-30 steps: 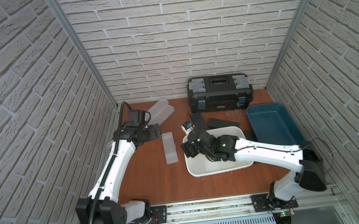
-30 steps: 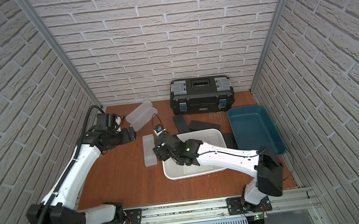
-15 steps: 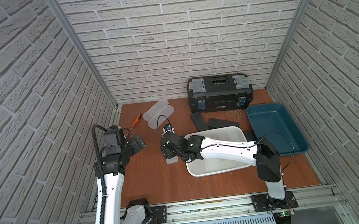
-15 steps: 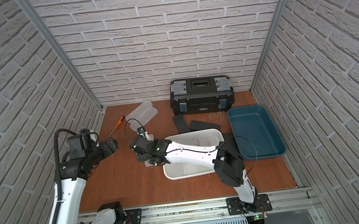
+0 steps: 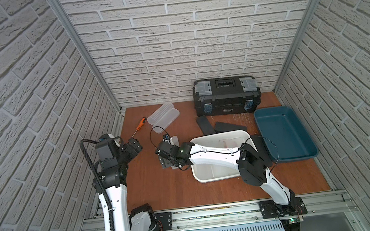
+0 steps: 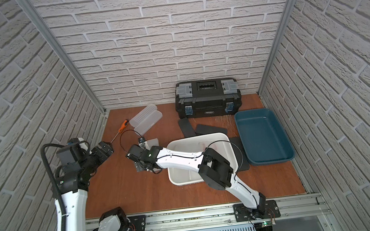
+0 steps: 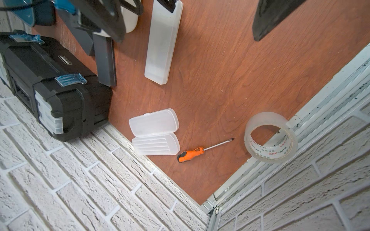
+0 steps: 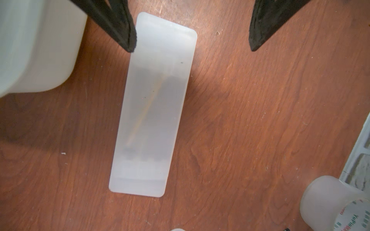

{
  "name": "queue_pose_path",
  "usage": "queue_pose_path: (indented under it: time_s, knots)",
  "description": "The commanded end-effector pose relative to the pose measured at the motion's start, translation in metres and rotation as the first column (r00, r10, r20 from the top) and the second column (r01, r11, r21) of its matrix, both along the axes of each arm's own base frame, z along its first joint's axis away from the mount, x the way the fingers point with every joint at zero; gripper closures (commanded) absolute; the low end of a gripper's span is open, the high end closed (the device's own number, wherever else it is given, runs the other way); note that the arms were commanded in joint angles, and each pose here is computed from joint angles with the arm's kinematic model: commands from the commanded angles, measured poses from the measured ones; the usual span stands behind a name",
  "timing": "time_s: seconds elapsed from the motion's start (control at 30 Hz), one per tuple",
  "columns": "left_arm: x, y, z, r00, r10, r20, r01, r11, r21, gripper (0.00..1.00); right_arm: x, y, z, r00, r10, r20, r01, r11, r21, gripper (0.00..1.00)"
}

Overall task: Place the pencil cases by color into the storage box
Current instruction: Pick up the pencil case from the center of the board.

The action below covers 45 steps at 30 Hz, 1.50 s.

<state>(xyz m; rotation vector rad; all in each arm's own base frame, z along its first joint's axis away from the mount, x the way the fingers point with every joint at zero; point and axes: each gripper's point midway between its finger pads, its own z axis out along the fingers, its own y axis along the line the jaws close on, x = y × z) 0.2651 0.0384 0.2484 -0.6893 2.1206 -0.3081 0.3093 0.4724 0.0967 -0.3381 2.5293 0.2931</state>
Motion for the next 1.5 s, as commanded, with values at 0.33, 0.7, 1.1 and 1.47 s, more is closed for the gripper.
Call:
queue_pose_path:
  time_s: [0.33,0.7,1.1,1.47]
  knots:
    - [0.010,-0.004,0.017,0.995,-0.050,0.084,0.049,0.999,0.017,0.02,0.006,-0.008,-0.013,0.997,-0.073,-0.034,0.072,0.997,-0.007,0.04]
    - [0.010,-0.004,0.016,0.994,-0.048,0.095,0.047,0.999,0.022,0.02,0.011,-0.016,-0.029,0.983,-0.171,-0.064,0.168,0.985,-0.041,0.05]
    - [0.012,-0.008,0.013,0.992,-0.069,0.106,0.069,0.998,0.002,0.02,0.011,-0.021,-0.050,0.967,-0.233,-0.102,0.225,0.971,-0.078,0.05]
    - [0.014,-0.012,0.008,0.991,-0.082,0.109,0.085,0.996,-0.018,0.02,0.017,-0.025,-0.068,0.952,-0.274,-0.137,0.264,0.961,-0.083,0.10]
